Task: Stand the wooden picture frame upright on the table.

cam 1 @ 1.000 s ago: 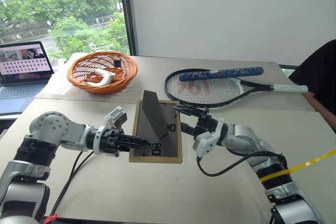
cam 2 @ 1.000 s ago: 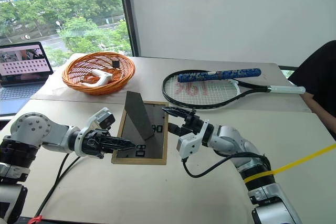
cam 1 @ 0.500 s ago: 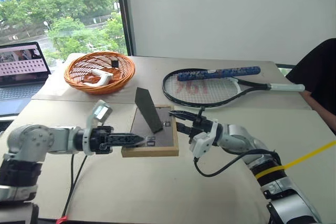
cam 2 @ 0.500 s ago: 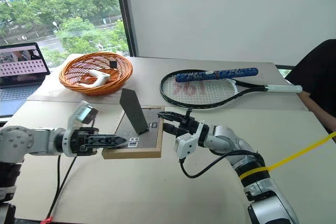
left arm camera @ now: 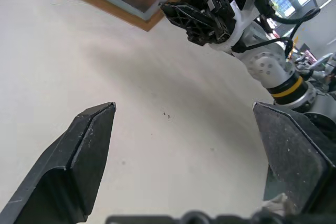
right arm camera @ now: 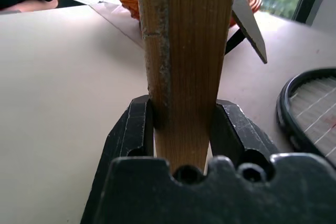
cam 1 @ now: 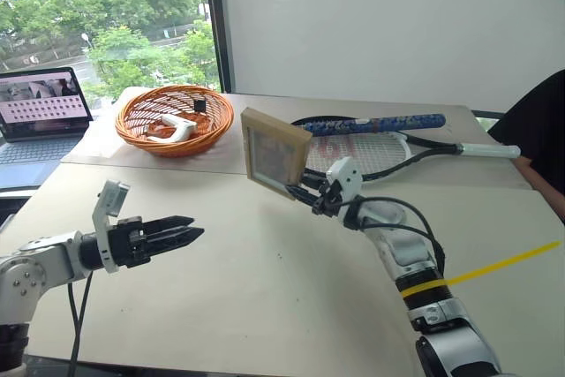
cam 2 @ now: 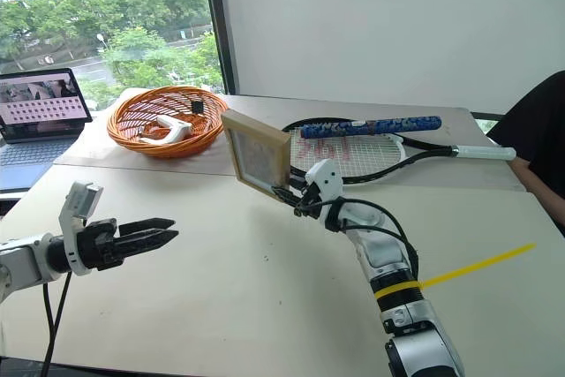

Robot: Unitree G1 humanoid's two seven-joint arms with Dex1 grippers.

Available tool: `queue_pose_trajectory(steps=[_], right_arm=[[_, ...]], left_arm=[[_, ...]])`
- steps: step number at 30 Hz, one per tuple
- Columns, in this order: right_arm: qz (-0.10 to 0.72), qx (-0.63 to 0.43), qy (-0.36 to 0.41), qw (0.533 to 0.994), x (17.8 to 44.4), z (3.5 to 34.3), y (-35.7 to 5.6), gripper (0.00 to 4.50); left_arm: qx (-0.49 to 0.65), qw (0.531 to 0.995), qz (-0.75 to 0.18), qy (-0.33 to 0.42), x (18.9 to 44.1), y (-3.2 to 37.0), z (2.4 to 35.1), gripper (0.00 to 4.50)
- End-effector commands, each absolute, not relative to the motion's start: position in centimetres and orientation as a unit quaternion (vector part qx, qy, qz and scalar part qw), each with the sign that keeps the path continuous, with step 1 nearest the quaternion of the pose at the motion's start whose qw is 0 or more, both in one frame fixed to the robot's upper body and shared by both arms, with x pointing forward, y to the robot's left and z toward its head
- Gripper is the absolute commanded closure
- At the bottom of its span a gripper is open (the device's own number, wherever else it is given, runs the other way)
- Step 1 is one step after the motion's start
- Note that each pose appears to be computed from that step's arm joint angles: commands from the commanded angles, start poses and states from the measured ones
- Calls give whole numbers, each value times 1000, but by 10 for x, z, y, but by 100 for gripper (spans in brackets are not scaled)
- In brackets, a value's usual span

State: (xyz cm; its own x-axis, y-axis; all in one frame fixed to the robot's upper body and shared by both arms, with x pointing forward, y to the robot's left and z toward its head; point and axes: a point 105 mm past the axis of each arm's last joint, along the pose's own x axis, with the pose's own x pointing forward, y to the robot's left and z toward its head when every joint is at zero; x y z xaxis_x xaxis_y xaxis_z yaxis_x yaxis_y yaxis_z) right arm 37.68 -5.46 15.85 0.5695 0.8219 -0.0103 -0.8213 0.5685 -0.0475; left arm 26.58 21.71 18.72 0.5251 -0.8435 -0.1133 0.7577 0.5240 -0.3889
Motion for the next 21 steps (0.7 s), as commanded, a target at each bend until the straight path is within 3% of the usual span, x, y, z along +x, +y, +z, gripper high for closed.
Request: queue_pose_trajectory(steps=[1,14,21], right_arm=[[486,13,18,874,373,177,-52,326],[502,123,194,834,358,130,-52,327],[511,97,193,832,352,123,-47,327]], left_arm=[[-127,874,-456,113,267,219,198,0],[-73,891,-440,85,266,225,191,0],[-71,892,-439,83,268,227,189,0]])
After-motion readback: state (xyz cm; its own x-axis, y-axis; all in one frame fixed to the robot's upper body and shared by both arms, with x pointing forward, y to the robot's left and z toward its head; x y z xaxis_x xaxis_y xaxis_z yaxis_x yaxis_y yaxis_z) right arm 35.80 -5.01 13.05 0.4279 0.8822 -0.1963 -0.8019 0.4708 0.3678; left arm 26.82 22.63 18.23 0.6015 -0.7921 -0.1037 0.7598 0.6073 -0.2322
